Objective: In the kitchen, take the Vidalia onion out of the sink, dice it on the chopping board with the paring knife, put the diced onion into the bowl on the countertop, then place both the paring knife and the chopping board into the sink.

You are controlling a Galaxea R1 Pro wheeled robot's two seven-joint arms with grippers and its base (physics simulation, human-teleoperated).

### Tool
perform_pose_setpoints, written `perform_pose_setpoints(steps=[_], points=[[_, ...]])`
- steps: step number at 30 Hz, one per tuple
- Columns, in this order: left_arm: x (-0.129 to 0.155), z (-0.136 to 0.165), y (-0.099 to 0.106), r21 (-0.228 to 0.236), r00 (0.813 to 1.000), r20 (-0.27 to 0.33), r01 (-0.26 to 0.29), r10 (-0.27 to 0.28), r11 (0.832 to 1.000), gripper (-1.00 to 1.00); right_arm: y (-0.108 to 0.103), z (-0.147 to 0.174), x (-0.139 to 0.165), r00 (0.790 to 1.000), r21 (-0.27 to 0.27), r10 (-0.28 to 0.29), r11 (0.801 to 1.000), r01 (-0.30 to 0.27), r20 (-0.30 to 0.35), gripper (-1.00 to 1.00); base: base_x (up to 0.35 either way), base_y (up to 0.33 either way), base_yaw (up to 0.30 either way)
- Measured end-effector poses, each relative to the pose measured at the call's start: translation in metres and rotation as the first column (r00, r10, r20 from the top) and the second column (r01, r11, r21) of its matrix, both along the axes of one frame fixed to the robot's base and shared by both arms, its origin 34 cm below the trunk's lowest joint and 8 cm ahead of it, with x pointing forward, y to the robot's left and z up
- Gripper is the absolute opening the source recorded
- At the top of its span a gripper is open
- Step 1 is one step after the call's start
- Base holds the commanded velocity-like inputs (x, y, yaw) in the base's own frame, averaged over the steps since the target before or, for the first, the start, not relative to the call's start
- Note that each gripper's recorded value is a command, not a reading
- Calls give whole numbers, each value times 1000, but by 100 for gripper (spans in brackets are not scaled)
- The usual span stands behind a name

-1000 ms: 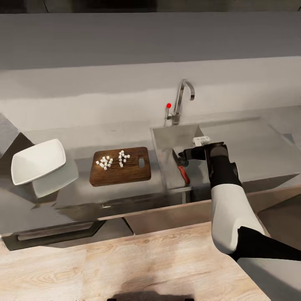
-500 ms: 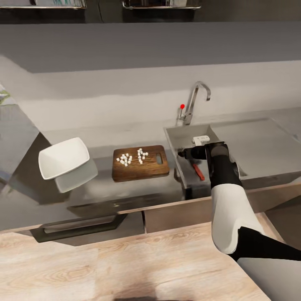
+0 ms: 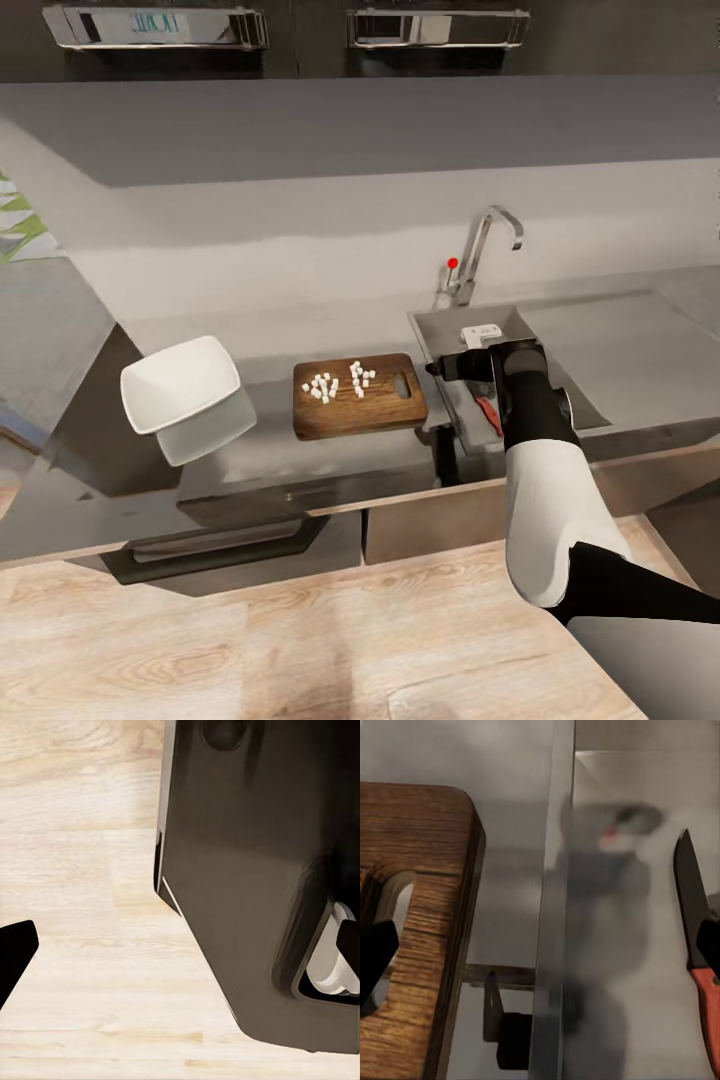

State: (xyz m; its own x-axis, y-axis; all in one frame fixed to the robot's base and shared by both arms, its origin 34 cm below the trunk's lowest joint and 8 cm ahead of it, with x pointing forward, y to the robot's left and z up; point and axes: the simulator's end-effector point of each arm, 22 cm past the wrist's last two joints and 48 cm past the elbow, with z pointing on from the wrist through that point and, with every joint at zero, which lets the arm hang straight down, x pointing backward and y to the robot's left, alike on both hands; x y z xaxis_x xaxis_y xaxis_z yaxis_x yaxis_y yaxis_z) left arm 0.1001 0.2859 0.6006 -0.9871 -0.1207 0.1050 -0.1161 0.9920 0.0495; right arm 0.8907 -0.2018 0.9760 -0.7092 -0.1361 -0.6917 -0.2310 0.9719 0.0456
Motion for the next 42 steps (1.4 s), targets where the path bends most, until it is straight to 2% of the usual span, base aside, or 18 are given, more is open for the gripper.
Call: perform_pose_setpoints(steps=[6, 21, 29, 36, 42], points=[[4, 0, 0, 0, 1000, 9, 0, 0, 1000, 100, 0, 7, 0, 1000, 1, 0, 1000, 0, 8, 100, 0, 20, 0], [7, 0, 0, 0, 1000, 18, 0, 0, 1000, 100, 3, 5, -3, 1000, 1, 6, 1000, -6, -4, 100, 0, 197, 0], [6, 0, 0, 0, 1000, 14, 0, 0, 1000, 100, 4, -1, -4, 1000, -3, 7, 1000, -7, -16, 100, 0, -2, 0], [5, 0, 0, 0, 1000, 11, 0, 0, 1000, 100, 3, -2, -4, 1000, -5, 5, 1000, -5, -18, 100, 0, -241, 0], [5, 0, 0, 0, 1000, 11, 0, 0, 1000, 100, 3, -2, -4, 1000, -5, 5, 1000, -5, -18, 100, 0, -23, -97]])
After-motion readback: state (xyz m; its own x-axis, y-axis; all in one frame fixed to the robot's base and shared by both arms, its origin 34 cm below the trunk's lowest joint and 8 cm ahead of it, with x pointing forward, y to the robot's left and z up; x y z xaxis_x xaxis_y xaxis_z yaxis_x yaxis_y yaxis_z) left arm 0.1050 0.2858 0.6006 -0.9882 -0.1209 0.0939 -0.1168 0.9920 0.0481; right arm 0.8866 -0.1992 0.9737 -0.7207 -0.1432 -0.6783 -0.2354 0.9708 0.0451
